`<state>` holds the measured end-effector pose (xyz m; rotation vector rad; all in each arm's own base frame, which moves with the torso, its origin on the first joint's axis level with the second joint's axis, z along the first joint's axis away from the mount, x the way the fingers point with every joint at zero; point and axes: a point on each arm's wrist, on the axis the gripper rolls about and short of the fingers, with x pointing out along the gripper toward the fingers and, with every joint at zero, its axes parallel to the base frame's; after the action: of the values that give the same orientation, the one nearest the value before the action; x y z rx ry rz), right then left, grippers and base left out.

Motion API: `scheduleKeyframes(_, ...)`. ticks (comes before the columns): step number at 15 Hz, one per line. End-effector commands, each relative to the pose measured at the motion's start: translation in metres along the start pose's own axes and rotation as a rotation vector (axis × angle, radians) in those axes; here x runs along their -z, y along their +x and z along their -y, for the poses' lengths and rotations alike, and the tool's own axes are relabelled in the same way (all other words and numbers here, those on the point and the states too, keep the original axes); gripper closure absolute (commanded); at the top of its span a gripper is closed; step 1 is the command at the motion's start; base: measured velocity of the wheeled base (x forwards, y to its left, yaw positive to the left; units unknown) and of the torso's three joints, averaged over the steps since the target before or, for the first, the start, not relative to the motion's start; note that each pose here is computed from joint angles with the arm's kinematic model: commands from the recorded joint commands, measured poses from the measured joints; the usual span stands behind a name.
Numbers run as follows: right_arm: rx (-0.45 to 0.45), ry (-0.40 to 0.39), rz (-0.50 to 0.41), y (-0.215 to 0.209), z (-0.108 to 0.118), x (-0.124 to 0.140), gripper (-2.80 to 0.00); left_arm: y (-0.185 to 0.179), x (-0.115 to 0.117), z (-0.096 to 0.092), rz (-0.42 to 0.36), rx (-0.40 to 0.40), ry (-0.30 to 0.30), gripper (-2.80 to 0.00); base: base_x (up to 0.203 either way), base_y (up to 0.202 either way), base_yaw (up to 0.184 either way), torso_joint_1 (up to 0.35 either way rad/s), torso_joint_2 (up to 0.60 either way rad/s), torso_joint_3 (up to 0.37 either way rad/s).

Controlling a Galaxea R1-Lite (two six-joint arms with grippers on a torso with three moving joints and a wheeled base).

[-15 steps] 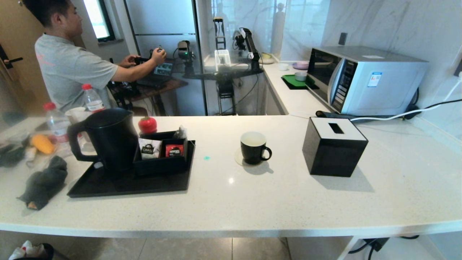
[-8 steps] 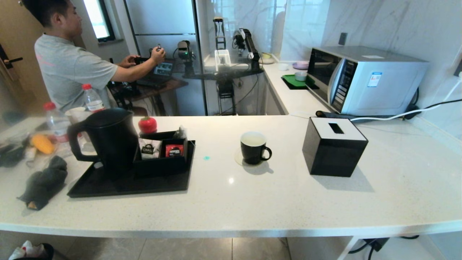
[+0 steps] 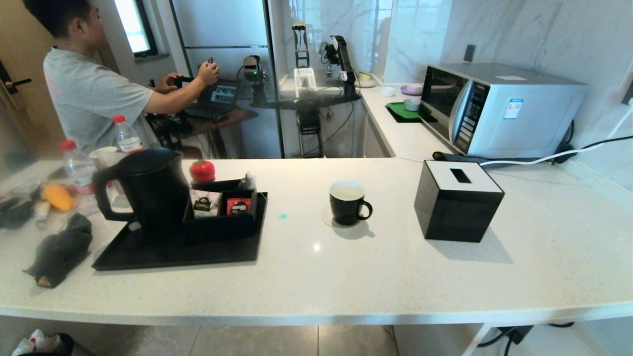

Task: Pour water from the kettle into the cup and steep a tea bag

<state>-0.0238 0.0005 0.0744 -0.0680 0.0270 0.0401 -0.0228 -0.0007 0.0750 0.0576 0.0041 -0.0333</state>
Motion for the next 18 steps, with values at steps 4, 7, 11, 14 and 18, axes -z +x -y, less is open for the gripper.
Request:
scheduleKeyframes(4, -0.001, -0.001, -0.001, 0.000, 0.000, 0.000, 0.00, 0.000, 0.000, 0.000, -0.001, -0.002, 0.028, 0.00, 0.000, 0.000, 0.000, 0.000, 0.00, 0.000)
scheduleKeyframes(7, -0.001, -0.001, -0.001, 0.000, 0.000, 0.000, 0.00, -0.004, -0.012, -0.001, 0.024, -0.016, 0.030, 0.00, 0.000, 0.000, 0.000, 0.000, 0.00, 0.000)
scheduleKeyframes(11, -0.001, -0.001, -0.001, 0.000, 0.000, 0.000, 0.00, 0.001, -0.085, -0.006, -0.020, -0.068, 0.045, 0.00, 0.000, 0.000, 0.000, 0.000, 0.00, 0.000)
scheduleKeyframes(14, -0.001, -0.001, -0.001, 0.000, 0.000, 0.000, 0.00, 0.030, -0.146, -0.013, -0.073, -0.154, 0.064, 0.00, 0.000, 0.000, 0.000, 0.000, 0.00, 0.000)
scheduleKeyframes(18, 0.000, -0.001, -0.001, 0.000, 0.000, 0.000, 0.00, 0.092, -0.188, -0.023, -0.157, -0.297, 0.076, 0.00, 0.000, 0.000, 0.000, 0.000, 0.00, 0.000)
